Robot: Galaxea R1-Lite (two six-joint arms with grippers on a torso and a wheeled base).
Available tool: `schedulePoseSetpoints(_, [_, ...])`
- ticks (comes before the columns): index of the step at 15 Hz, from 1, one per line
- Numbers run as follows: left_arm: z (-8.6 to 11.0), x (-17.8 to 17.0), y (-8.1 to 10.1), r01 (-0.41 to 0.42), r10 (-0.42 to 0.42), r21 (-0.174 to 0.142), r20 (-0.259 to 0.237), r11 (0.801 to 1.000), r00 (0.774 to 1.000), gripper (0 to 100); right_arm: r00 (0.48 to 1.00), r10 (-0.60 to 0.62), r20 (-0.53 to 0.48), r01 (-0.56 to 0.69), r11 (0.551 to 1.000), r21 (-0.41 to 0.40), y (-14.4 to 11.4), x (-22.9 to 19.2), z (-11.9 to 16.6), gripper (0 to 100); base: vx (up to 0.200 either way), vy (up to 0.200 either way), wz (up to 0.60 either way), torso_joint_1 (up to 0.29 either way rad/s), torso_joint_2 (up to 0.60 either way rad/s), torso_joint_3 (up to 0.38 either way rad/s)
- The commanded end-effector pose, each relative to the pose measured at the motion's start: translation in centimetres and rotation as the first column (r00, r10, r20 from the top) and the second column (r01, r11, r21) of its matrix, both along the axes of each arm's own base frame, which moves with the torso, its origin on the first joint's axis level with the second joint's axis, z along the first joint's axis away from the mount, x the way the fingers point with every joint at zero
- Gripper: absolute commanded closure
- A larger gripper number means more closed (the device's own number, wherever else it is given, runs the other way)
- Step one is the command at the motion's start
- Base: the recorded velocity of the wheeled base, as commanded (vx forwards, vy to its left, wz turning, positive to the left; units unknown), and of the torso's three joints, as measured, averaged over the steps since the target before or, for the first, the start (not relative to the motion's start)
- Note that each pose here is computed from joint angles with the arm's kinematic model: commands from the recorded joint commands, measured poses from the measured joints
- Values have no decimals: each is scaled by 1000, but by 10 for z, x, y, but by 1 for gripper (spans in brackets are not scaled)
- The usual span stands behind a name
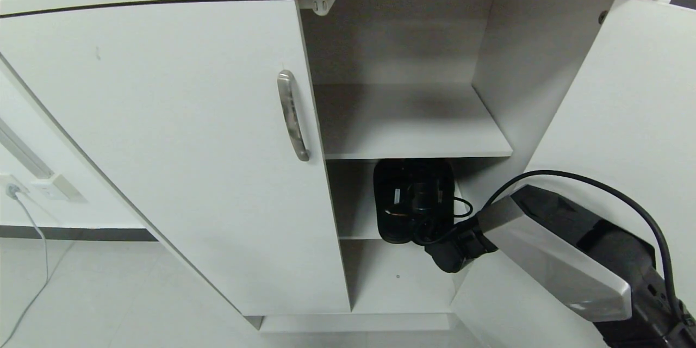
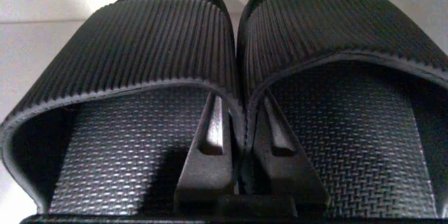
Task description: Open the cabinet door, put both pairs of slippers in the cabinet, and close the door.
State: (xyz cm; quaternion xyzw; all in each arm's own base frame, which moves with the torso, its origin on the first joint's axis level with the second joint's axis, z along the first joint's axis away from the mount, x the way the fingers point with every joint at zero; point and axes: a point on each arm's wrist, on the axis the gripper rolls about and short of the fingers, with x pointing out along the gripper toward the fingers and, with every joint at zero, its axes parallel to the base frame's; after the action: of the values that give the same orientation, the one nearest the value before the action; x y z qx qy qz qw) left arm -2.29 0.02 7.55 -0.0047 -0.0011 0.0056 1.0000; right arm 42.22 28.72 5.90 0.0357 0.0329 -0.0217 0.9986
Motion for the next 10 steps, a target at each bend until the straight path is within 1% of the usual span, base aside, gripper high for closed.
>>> schedulePoseSetpoints(1, [0,0,0,-1,1,-1,-1,1000,1000,100,1000,-2,-7,2,1000,-5,2,4,-8,100,0,0,0,0,0,0])
schedulePoseSetpoints(3, [0,0,0,-1,1,0,-1,1000,1000,100,1000,-5,-7,5,1000,-5,2,7,-10,100,0,0,0,0,0,0])
schedulePoseSetpoints(4, [0,0,0,-1,1,0,-1,1000,1000,100,1000,-5,-9,5,1000,-7,2,7,-11,0,0,0,0,0,0,0])
schedulePoseSetpoints(8, [0,0,0,-1,1,-1,-1,1000,1000,100,1000,-4,-21,3,1000,-17,-1,2,-11,0,0,0,0,0,0,0])
schedulePoseSetpoints(10, [0,0,0,-3,3,0,-1,1000,1000,100,1000,19,-23,-20,1000,-18,0,-17,2,0,0,0,0,0,0,0])
